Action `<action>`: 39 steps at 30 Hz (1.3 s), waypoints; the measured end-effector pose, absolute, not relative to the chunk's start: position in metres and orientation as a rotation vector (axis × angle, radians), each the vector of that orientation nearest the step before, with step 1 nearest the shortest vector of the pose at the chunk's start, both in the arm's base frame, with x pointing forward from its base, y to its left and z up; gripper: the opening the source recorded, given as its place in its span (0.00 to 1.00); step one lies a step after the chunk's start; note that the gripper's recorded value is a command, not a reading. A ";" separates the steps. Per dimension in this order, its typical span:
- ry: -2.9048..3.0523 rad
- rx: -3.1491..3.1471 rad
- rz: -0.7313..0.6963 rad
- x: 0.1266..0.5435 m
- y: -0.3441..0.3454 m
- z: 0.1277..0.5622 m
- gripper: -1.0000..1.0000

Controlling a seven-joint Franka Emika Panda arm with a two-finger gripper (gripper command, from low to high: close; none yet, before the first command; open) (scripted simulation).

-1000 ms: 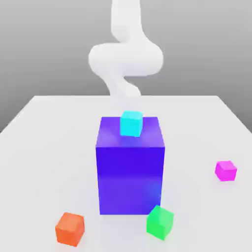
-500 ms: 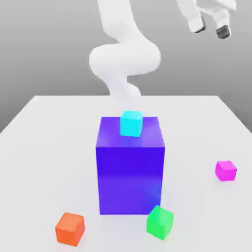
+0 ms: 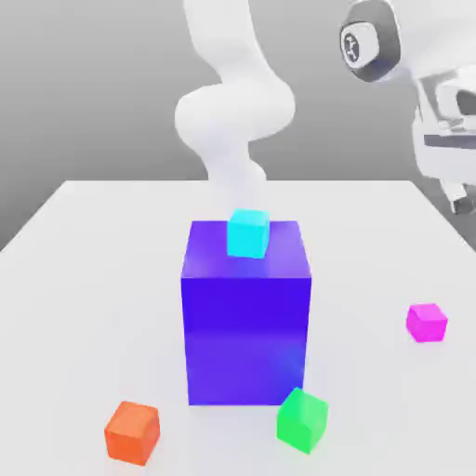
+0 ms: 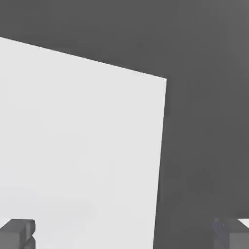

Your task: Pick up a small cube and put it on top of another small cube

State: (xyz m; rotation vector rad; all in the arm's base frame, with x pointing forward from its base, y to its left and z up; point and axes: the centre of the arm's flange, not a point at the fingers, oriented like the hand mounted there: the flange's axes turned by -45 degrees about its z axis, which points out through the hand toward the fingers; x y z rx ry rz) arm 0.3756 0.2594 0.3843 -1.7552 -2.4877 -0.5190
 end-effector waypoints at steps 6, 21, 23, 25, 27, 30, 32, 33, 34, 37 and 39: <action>-2.776 -1.312 -0.391 0.338 0.295 0.326 0.50; -3.133 -0.015 -0.054 0.227 0.331 0.207 0.50; -3.139 0.129 -0.016 0.217 0.330 0.195 0.50; -3.143 0.172 -0.007 0.216 0.330 0.184 0.50; -3.146 0.184 -0.005 0.217 0.331 0.173 0.50; -3.147 0.189 -0.004 0.217 0.331 0.155 0.50; -3.144 0.187 -0.002 0.216 0.330 0.142 0.50; -3.142 0.185 -0.001 0.216 0.329 0.135 0.50; -3.139 0.183 -0.001 0.215 0.329 0.128 0.00; -3.139 0.183 0.000 0.215 0.329 0.128 0.00; -3.138 0.183 0.002 0.215 0.328 0.128 0.00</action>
